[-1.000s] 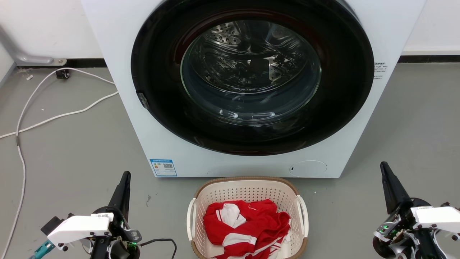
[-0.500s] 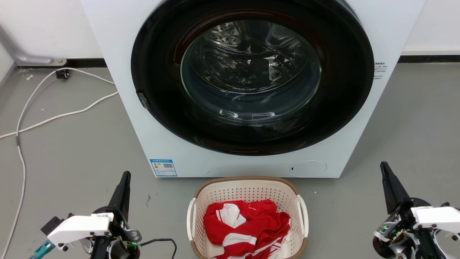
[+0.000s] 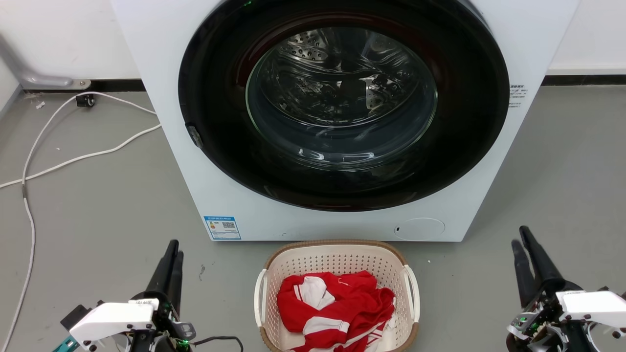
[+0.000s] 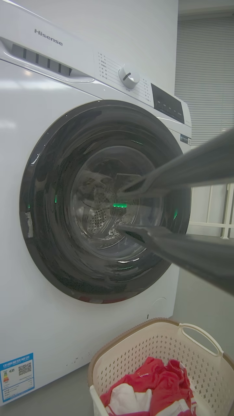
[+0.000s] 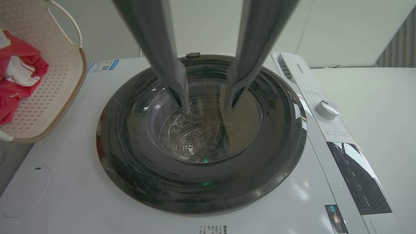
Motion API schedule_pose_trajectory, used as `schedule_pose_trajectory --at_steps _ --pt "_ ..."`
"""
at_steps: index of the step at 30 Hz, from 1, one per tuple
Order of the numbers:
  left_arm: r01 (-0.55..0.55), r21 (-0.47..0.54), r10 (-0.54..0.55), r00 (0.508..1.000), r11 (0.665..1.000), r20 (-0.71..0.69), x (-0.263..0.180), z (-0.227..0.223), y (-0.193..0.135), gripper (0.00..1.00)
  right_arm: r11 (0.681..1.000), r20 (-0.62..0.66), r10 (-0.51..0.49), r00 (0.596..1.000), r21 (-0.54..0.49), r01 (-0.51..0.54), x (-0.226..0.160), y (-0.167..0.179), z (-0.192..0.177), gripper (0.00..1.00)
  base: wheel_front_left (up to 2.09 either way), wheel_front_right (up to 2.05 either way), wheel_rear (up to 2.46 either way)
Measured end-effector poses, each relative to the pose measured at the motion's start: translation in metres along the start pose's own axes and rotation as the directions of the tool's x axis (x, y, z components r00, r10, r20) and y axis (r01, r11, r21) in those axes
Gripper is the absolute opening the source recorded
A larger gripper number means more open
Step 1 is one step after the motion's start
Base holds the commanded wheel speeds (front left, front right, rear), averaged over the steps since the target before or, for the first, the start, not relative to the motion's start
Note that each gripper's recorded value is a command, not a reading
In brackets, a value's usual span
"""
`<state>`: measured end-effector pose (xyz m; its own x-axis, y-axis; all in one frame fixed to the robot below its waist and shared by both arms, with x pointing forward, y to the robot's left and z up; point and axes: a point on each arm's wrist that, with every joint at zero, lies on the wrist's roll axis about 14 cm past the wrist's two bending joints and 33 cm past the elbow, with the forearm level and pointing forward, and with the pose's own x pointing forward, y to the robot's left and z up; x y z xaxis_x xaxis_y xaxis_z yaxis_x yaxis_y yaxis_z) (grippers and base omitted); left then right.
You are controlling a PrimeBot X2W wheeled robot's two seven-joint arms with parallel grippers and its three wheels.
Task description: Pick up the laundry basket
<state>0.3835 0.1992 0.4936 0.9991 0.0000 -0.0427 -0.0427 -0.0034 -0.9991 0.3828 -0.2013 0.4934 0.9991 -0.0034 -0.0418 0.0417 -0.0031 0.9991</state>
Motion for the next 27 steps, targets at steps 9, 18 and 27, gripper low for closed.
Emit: schedule_pose_trajectory --at_steps 9,18,27 --pt "0.009 0.034 -0.009 1.000 0.999 0.003 -0.001 -0.007 -0.003 1.00 0.999 0.011 -0.003 1.000 -0.043 0.003 -0.003 -0.001 -0.004 1.00 0.00 0.00 0.00" --pt "0.038 0.237 -0.041 0.999 0.971 0.011 -0.003 -0.009 -0.014 1.00 0.956 0.006 0.005 1.000 -0.294 -0.003 -0.005 0.002 -0.009 1.00 0.00 0.00 0.00" --pt "0.052 0.444 -0.061 0.998 0.894 0.006 -0.003 -0.011 -0.019 1.00 0.851 -0.008 0.019 1.000 -0.525 -0.020 -0.007 0.006 -0.014 1.00 0.00 0.00 0.00"
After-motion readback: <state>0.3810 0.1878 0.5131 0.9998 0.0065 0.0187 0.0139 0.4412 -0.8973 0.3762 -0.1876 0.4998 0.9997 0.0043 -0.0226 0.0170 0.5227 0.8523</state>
